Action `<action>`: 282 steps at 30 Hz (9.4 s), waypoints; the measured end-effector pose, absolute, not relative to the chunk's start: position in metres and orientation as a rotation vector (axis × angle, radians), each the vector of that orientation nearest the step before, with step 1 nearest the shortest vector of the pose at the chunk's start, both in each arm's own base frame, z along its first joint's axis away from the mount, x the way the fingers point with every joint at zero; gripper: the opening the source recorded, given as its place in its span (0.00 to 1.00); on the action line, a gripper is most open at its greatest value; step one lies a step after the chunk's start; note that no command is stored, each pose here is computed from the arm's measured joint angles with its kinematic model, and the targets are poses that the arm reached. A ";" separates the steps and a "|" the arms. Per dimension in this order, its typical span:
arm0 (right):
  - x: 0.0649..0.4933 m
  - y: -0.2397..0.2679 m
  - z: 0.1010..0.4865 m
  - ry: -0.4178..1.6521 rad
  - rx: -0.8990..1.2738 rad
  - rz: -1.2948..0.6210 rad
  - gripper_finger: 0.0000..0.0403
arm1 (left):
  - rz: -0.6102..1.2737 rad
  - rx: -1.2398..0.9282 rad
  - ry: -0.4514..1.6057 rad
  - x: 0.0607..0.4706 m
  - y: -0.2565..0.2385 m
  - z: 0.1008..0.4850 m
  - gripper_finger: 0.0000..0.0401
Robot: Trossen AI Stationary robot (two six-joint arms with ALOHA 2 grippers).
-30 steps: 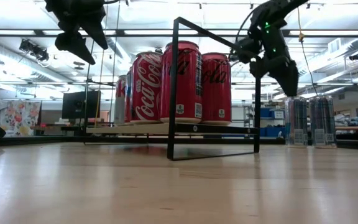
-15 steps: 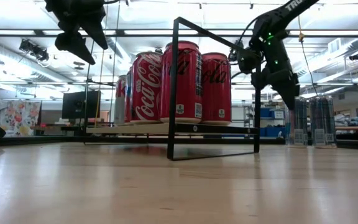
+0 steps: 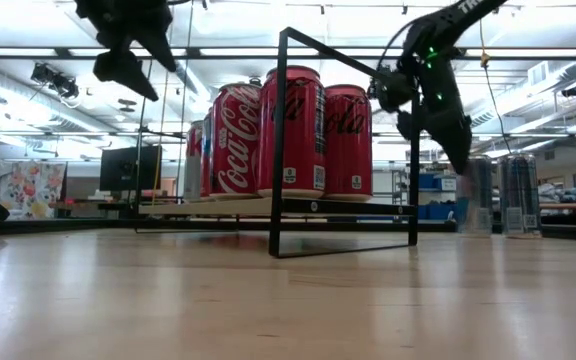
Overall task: Place canned beverage on shelf
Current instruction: Put the left blue soda can on the shelf
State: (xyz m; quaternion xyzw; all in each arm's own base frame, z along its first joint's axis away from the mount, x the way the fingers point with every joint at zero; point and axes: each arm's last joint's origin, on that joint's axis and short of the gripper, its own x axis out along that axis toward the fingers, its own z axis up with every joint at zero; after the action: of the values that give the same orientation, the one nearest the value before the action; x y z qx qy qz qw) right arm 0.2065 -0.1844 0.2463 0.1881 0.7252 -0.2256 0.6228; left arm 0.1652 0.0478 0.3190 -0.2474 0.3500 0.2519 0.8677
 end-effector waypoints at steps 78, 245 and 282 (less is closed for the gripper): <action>0.257 -0.164 0.330 1.250 0.550 -0.543 0.63 | 0.282 -0.407 0.436 0.207 0.054 0.337 0.99; 0.376 -0.094 0.402 0.297 0.306 -0.402 0.86 | 0.473 -0.255 -0.143 0.221 0.020 0.292 0.63; 0.313 -0.103 0.440 0.337 0.192 -0.537 0.86 | 0.686 -0.192 0.048 0.212 0.020 0.303 0.63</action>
State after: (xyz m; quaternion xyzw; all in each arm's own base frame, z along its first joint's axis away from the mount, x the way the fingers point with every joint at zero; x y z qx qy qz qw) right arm 0.3126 -0.1033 0.4400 0.0941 0.1656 -0.2636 0.9456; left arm 0.2119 0.0197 0.3033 -0.0938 0.0235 0.3357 0.9370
